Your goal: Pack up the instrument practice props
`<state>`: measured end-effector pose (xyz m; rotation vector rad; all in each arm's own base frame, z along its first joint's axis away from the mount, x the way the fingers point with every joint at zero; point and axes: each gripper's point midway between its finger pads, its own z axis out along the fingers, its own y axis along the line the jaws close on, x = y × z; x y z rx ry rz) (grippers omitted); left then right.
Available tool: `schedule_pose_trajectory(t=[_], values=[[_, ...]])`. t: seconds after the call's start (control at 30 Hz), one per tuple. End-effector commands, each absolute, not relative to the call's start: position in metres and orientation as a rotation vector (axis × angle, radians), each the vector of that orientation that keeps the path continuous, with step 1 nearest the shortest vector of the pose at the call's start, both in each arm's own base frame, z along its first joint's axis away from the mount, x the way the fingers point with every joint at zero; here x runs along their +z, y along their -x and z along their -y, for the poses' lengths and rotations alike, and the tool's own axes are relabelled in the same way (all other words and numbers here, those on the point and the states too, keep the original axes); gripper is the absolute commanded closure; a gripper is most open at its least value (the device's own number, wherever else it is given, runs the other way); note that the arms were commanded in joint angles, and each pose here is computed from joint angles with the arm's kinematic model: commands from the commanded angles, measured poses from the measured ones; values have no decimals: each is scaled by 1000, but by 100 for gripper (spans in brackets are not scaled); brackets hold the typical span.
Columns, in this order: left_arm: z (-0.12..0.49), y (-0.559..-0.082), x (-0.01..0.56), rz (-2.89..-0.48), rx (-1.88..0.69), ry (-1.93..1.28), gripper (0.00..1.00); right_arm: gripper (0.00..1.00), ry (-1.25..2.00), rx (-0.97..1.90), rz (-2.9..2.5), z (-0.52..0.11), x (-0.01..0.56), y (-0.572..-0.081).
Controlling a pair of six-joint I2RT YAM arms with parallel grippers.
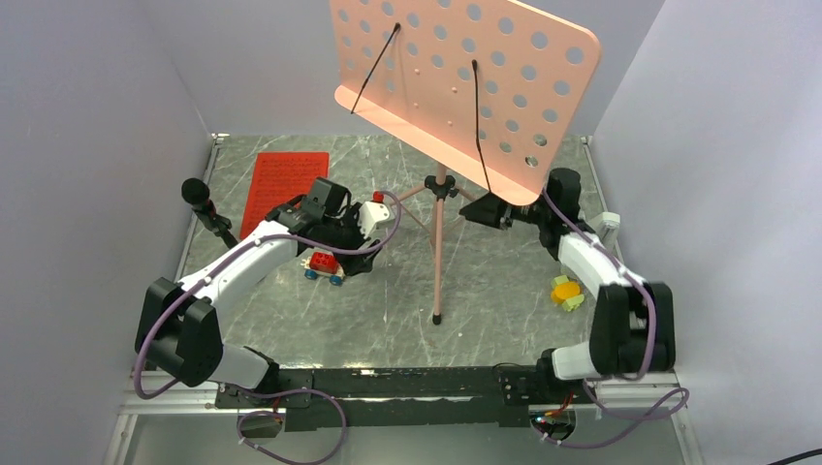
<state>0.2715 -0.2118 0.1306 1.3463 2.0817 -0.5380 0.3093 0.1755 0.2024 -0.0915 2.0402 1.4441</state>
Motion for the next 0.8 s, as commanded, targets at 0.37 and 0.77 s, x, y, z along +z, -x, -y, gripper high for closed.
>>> schedule_pose_trajectory(t=[0.37,0.77], values=[[202,-264,145,-2057,-479,-1378,23,40,104,1953,-1996,-208,274,-323],[203,-266,143,-2053,-476,-1380,23,87,226,1870,-1907,-216,279,-335]])
